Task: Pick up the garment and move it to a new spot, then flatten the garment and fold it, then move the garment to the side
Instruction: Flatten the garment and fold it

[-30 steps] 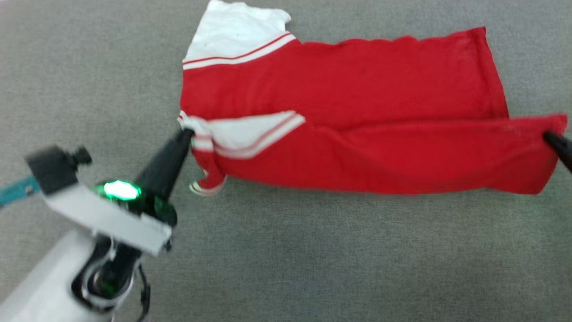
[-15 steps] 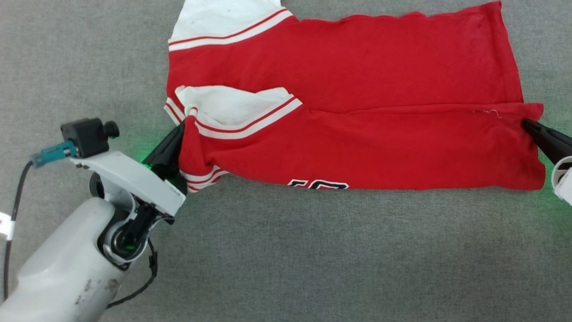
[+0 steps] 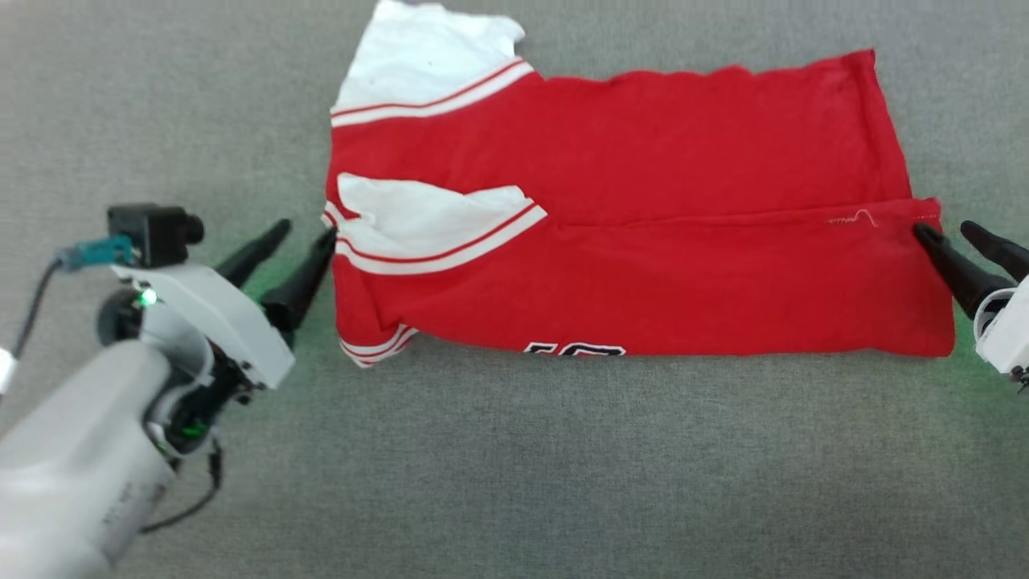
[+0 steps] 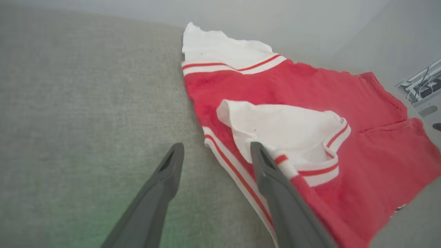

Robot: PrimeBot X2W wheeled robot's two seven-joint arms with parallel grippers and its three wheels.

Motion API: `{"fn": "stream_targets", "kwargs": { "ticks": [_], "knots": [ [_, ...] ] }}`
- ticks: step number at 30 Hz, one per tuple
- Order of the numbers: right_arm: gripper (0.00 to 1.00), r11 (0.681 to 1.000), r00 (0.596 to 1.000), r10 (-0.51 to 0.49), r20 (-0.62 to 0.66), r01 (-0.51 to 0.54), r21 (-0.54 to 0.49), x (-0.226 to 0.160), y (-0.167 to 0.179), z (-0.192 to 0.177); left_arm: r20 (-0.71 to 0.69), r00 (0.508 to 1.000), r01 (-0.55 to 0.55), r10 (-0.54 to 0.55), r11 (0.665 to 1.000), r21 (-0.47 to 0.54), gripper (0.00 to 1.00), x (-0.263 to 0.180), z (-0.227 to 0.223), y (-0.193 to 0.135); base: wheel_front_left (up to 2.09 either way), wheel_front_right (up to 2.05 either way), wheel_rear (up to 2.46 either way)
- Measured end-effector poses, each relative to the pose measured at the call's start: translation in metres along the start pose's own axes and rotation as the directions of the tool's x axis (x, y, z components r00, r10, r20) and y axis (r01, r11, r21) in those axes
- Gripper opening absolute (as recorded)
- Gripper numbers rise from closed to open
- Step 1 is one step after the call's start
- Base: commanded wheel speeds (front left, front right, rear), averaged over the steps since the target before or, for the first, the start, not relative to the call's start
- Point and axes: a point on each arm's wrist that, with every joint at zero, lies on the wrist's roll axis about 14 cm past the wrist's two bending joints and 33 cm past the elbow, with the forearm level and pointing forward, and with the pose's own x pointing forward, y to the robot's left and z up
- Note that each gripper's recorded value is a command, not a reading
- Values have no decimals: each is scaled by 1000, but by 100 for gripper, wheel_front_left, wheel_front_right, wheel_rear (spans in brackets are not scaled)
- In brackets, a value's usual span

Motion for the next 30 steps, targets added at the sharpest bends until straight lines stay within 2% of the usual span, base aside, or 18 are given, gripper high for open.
{"fn": "stream_targets", "kwargs": {
  "ticks": [6, 9, 14, 18, 24, 30],
  "knots": [
    [100, 1000, 997, 9, 70, -8, -11, -14, 8, 13, -70, 997, -28, 42, 982, 186, 100, -19, 33, 8, 0, 0, 0],
    [100, 1000, 996, 16, 92, -14, -18, -20, 12, 17, -135, 990, -2, 32, 976, 217, 100, -27, 44, -6, 0, 0, 0],
    [100, 999, 994, 26, 103, -23, -26, -23, 15, 19, -355, 935, 71, -17, 988, 140, 100, -40, 24, -37, 0, 0, 0],
    [100, 999, 993, 29, 112, -26, -26, -21, 14, 20, -518, 855, 93, -20, 989, 117, 100, -47, 1, -48, 0, 0, 0],
    [100, 999, 992, 23, 124, -20, -27, -20, 10, 23, -643, 766, 60, 8, 995, 84, 100, -43, -30, -43, 0, 0, 0],
    [100, 999, 985, -6, 174, 13, -38, -26, -4, 37, -705, 709, 33, -28, 999, -7, 100, -27, -60, -39, 0, 0, 0]
  ]
}}
